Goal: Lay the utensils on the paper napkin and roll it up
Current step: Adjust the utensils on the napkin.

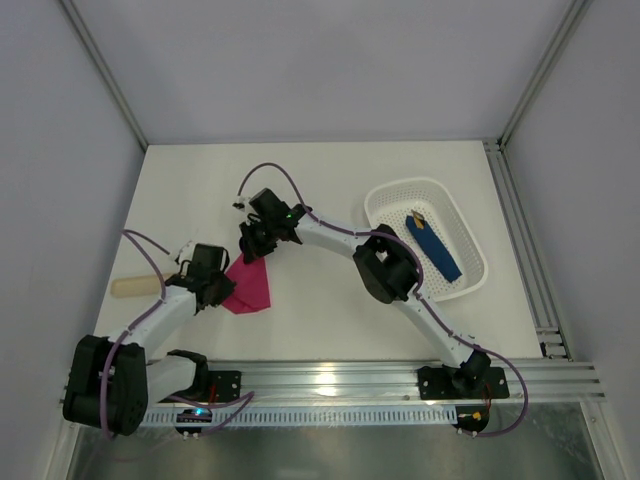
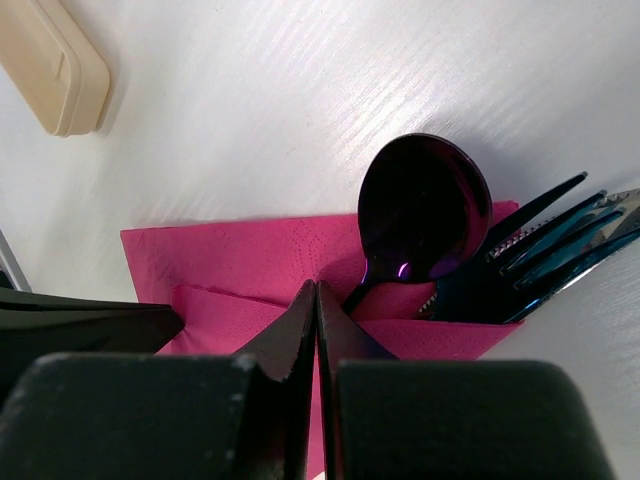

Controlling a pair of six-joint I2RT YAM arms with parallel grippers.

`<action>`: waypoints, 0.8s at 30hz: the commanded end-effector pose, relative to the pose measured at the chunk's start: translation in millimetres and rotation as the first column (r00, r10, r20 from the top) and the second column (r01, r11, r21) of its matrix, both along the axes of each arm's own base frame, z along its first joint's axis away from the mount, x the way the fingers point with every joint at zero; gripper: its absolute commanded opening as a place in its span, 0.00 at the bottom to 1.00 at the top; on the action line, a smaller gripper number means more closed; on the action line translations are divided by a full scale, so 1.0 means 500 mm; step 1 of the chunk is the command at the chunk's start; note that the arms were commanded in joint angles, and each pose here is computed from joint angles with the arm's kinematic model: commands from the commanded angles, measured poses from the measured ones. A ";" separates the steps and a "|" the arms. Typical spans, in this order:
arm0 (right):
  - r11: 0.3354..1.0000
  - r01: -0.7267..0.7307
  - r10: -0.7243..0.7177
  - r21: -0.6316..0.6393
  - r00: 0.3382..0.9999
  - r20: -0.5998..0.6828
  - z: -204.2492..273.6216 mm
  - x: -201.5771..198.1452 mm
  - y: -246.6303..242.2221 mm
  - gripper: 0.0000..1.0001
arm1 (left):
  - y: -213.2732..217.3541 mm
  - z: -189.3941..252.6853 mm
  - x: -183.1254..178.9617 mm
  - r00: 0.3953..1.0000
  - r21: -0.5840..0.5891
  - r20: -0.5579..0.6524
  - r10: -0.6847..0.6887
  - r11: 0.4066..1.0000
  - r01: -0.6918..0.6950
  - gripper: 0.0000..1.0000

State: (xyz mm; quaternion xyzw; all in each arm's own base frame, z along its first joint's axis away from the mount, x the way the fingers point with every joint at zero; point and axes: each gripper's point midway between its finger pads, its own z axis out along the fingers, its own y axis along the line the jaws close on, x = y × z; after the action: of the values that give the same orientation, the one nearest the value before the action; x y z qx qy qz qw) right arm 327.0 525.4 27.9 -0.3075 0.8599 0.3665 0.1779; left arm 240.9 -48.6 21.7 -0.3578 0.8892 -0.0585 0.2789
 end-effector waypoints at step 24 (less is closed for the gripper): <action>0.978 -0.020 -0.009 0.206 0.990 0.140 0.204 0.037 0.027 0.04 | 0.017 -0.031 -0.017 0.998 0.053 -0.061 0.015 0.999 -0.012 0.00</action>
State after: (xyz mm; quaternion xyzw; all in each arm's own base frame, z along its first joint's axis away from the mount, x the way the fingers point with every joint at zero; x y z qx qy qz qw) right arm 332.2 528.6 39.2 -0.3083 0.8482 0.3832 0.1965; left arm 244.0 -47.5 16.0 -0.3582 0.8903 -0.0509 0.2764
